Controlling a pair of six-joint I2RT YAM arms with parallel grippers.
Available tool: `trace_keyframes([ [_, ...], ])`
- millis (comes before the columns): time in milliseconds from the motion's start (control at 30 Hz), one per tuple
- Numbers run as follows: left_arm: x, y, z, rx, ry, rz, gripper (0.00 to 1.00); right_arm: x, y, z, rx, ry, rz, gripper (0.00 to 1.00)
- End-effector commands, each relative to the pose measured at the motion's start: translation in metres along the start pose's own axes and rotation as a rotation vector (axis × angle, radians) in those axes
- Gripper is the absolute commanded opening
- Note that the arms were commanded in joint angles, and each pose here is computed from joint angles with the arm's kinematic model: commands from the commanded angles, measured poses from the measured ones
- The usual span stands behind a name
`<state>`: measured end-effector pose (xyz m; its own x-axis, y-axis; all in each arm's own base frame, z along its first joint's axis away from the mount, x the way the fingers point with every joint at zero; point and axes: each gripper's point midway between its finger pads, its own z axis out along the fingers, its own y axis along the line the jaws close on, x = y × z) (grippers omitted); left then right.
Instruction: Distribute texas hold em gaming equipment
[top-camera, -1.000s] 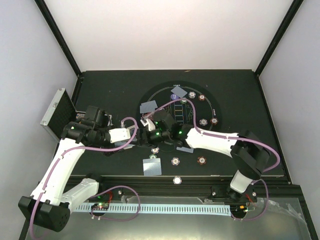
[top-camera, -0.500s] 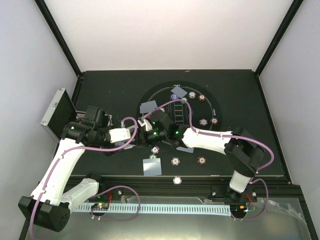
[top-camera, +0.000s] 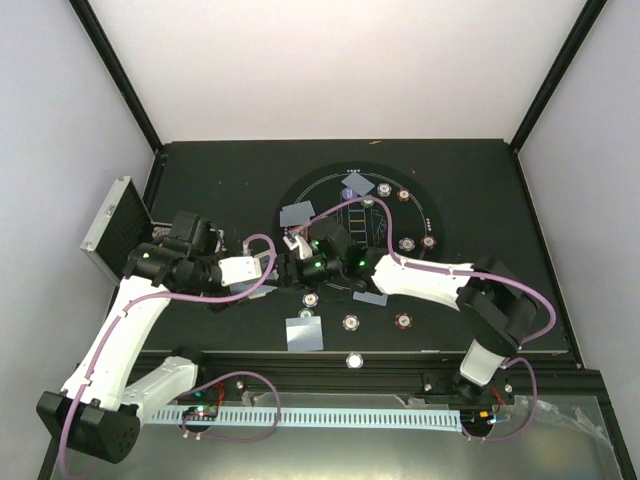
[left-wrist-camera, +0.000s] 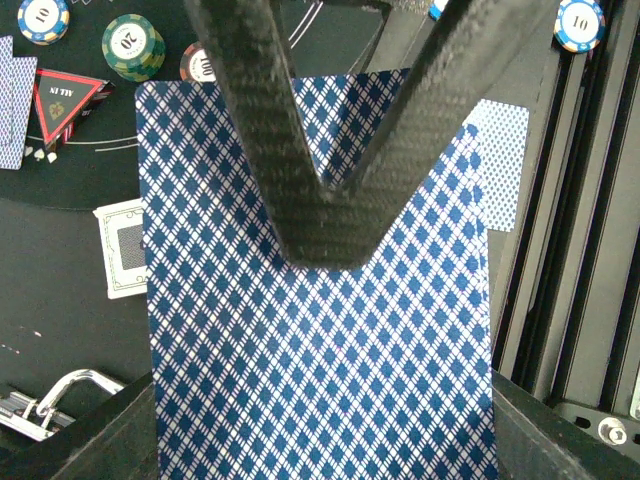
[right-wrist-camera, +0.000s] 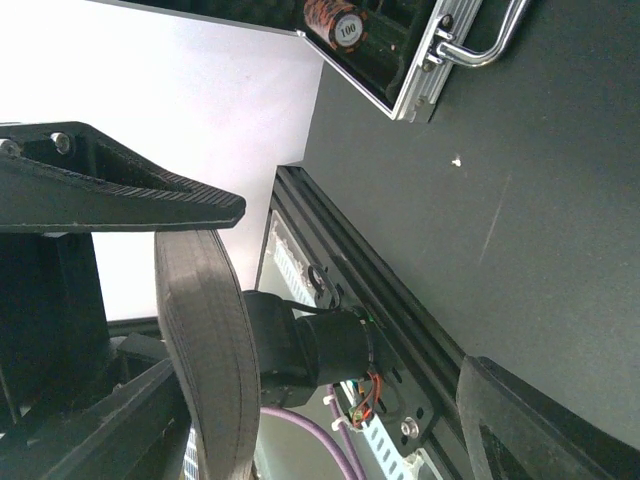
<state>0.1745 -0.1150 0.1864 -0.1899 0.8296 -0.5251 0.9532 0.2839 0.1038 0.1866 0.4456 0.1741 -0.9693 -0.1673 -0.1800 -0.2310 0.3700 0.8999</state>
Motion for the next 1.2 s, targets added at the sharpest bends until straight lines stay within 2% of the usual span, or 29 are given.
trace_keyframes([
  [0, -0.016, 0.004, -0.012, -0.025, -0.051, 0.024, 0.02, 0.002, -0.027, -0.012, 0.093, -0.019, 0.025, 0.73],
  [467, -0.014, 0.006, -0.009, -0.028, -0.048, 0.020, 0.02, 0.001, -0.027, -0.026, 0.169, -0.039, -0.014, 0.68],
  [767, -0.018, 0.006, -0.008, -0.016, -0.066, 0.012, 0.01, 0.001, 0.019, -0.006, 0.039, -0.020, -0.044, 0.74],
  [967, -0.020, 0.007, -0.010, -0.020, -0.070, 0.015, 0.02, -0.001, 0.008, 0.012, 0.062, 0.011, -0.017, 0.73],
  [1167, -0.019, 0.007, -0.011, -0.020, -0.059, 0.013, 0.02, -0.001, -0.012, 0.010, 0.108, 0.006, 0.002, 0.70],
])
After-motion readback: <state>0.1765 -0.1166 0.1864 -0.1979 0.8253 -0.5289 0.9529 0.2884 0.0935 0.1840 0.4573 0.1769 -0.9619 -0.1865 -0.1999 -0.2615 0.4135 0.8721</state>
